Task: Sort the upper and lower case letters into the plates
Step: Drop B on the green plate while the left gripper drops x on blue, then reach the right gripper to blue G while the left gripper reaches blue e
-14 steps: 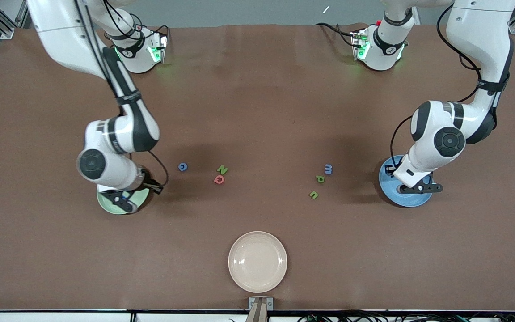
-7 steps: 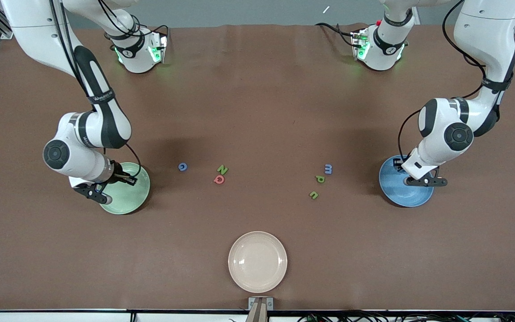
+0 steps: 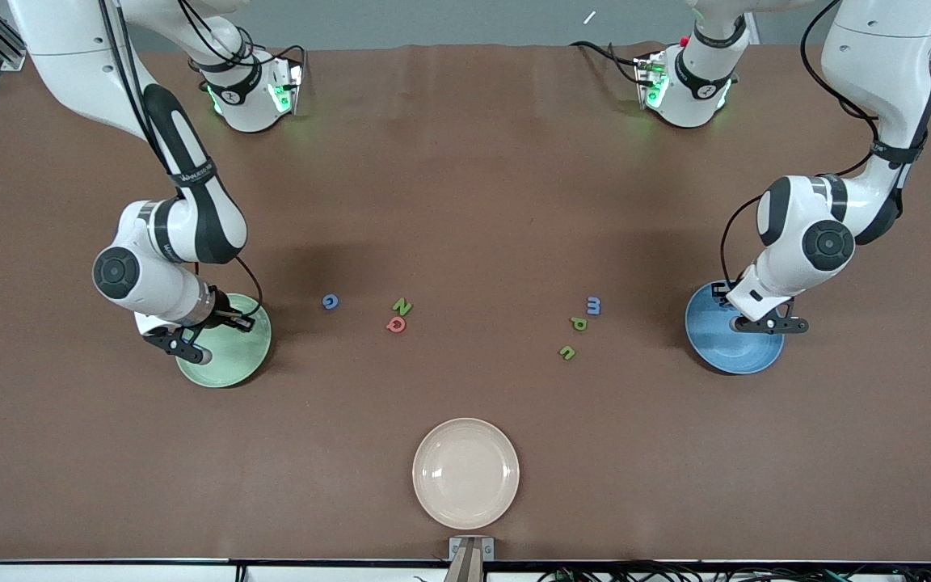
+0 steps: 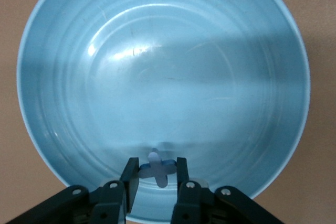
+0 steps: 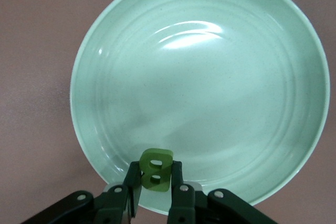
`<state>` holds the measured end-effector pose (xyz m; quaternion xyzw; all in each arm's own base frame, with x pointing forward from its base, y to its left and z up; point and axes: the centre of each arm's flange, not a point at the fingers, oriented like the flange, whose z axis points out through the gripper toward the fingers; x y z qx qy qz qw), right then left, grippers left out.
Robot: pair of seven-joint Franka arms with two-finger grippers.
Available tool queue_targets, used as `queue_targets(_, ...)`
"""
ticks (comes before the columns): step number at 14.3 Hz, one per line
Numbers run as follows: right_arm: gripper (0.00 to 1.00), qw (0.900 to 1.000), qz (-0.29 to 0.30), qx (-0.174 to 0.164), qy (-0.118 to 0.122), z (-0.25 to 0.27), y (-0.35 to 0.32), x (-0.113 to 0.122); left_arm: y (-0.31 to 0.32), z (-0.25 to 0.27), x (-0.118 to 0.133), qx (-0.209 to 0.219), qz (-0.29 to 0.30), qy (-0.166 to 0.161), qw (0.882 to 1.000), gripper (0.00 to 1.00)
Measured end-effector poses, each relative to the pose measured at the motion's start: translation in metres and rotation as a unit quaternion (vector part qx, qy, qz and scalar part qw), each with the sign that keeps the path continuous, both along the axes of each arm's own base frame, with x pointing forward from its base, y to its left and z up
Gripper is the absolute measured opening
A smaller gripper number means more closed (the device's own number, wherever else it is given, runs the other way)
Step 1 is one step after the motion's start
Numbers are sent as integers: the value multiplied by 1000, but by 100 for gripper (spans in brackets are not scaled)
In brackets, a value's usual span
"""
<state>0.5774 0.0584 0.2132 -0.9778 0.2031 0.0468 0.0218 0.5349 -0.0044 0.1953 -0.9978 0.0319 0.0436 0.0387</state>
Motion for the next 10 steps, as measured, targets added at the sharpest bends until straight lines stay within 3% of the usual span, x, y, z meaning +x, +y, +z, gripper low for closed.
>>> queue_targets(2, 27, 1000, 1, 0, 1, -3, 1, -1, 0, 0, 0, 0, -6, 0, 1000, 35)
queue_targets(9, 27, 1000, 11, -5, 6, -28, -1, -4, -40, 27, 22, -14, -48, -34, 998, 98)
queue_targets(10, 30, 1000, 11, -5, 8, -30, -1, -5, -57, 34, 27, -18, -52, -38, 998, 100)
